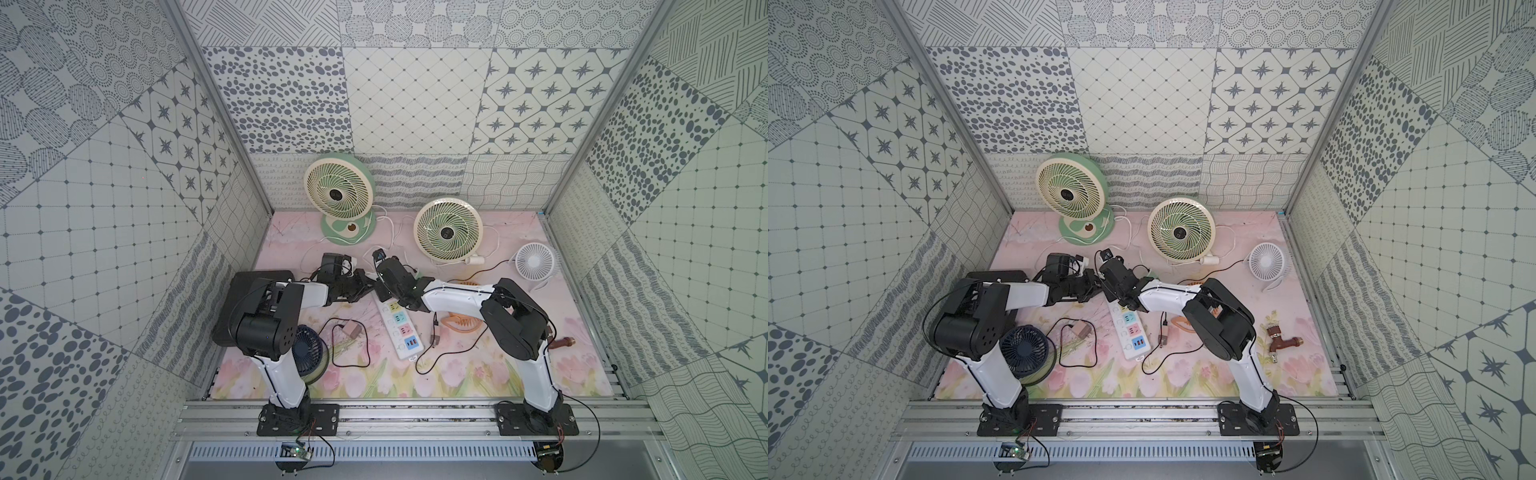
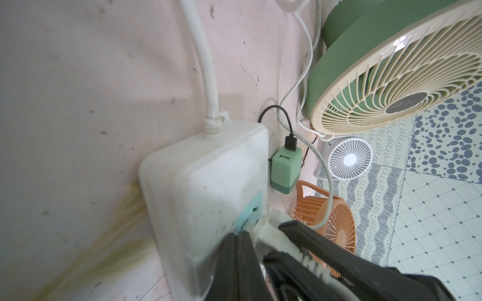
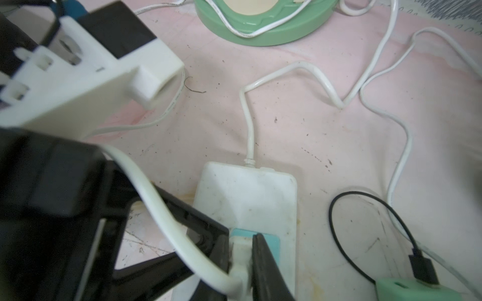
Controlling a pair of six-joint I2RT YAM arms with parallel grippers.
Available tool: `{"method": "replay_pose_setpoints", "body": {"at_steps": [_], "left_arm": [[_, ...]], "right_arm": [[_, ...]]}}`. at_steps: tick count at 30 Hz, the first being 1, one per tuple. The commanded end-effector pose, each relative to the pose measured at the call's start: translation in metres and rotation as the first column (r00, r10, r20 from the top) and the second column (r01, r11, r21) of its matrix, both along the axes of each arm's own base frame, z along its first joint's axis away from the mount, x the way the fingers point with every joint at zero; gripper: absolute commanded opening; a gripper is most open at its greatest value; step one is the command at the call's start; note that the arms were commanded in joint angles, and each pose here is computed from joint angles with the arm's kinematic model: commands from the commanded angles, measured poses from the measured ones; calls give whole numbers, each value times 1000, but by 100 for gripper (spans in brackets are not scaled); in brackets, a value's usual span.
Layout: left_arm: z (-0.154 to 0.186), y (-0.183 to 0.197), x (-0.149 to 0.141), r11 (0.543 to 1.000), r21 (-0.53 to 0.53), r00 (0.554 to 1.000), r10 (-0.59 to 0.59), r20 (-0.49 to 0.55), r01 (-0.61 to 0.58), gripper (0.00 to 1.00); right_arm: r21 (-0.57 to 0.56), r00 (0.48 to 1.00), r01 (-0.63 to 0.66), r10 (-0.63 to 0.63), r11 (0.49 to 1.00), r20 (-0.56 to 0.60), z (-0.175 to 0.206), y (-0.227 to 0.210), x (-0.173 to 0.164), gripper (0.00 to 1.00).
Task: Unplug the desk fan from the power strip
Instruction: Remove the plug from the socket, then place the plug at the center of the board.
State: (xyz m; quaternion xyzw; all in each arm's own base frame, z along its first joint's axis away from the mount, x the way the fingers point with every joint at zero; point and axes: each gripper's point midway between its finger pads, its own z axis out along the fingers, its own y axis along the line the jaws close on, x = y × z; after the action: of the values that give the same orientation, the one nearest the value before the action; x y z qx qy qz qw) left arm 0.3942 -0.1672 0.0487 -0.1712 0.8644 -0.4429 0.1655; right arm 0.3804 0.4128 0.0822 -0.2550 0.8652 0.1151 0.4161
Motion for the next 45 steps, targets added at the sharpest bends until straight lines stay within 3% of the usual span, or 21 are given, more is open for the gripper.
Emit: {"method": "replay_pose_setpoints", "body": {"at_steps": [1,10,19,32,40,45], "left_arm": [[-28,15,-13,995,93,993,50,-111,-40,0],[-12,14,-13,996,83,998,30,-51,-26,0],[33,19,-26,991,131,994,23,104,-37,0],[81,62,-61,941,249,918,125,377,-231,0],[97,78,-71,910,276,874,159,460,-311,0],[98,79,-69,903,299,871,141,471,-308,0]], "right_arm": [[75,998,20,-24,997,58,38,-1,11,3],[100,997,19,-27,995,75,61,-9,22,4],[162,997,-74,71,984,27,69,20,33,5],[296,953,-206,259,933,-153,35,87,26,9],[301,939,-222,286,928,-189,25,100,23,24],[294,950,-208,264,933,-165,43,90,23,35]]}}
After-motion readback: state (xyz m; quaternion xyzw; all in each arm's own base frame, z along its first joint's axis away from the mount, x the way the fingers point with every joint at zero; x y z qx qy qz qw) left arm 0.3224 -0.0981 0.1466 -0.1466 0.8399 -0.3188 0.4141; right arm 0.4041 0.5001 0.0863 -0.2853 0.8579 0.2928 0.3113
